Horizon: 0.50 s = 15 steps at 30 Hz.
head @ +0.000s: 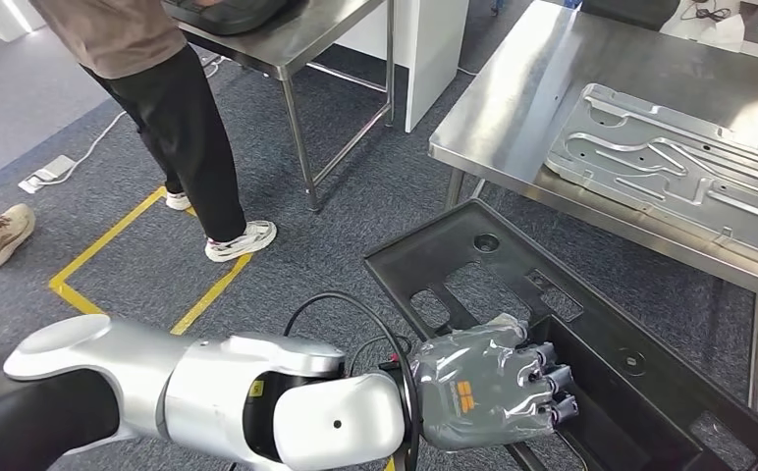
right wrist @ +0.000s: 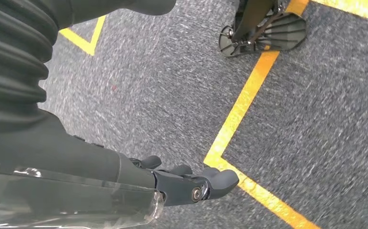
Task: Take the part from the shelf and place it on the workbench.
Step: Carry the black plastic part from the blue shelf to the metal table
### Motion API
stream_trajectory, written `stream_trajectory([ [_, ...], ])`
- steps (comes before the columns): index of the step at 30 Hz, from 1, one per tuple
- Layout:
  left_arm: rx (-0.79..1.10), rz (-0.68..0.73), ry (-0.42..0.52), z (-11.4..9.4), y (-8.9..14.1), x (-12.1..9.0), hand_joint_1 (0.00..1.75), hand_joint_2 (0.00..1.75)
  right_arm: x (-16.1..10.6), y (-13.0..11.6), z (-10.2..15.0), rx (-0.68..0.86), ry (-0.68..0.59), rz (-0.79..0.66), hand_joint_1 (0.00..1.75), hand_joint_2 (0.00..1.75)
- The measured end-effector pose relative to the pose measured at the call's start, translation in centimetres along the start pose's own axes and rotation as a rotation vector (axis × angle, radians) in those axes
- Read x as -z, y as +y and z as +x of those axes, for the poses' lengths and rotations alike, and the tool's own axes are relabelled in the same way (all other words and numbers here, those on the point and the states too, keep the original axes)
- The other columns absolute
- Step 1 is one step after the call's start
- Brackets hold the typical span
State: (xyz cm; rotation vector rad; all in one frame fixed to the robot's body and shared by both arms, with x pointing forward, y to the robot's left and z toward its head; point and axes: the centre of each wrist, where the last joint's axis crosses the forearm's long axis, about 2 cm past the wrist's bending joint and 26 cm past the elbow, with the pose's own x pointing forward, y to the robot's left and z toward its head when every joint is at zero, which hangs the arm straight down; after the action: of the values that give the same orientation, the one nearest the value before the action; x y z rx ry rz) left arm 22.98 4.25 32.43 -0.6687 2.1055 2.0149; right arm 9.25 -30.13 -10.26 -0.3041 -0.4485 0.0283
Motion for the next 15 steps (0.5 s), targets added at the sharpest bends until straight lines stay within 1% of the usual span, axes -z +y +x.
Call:
stream_trajectory([
  [8,-0.005,0.003,-0.002,0.06,0.09,0.11,1.75,1.75,0.1,-0.15,0.25,0.002,-0.005,-0.005,0.0,1.75],
  [15,-0.006,0.003,-0.003,0.07,0.08,0.14,1.75,1.75,0.05,-0.3,-0.16,-0.001,0.003,-0.009,0.0,1.75],
])
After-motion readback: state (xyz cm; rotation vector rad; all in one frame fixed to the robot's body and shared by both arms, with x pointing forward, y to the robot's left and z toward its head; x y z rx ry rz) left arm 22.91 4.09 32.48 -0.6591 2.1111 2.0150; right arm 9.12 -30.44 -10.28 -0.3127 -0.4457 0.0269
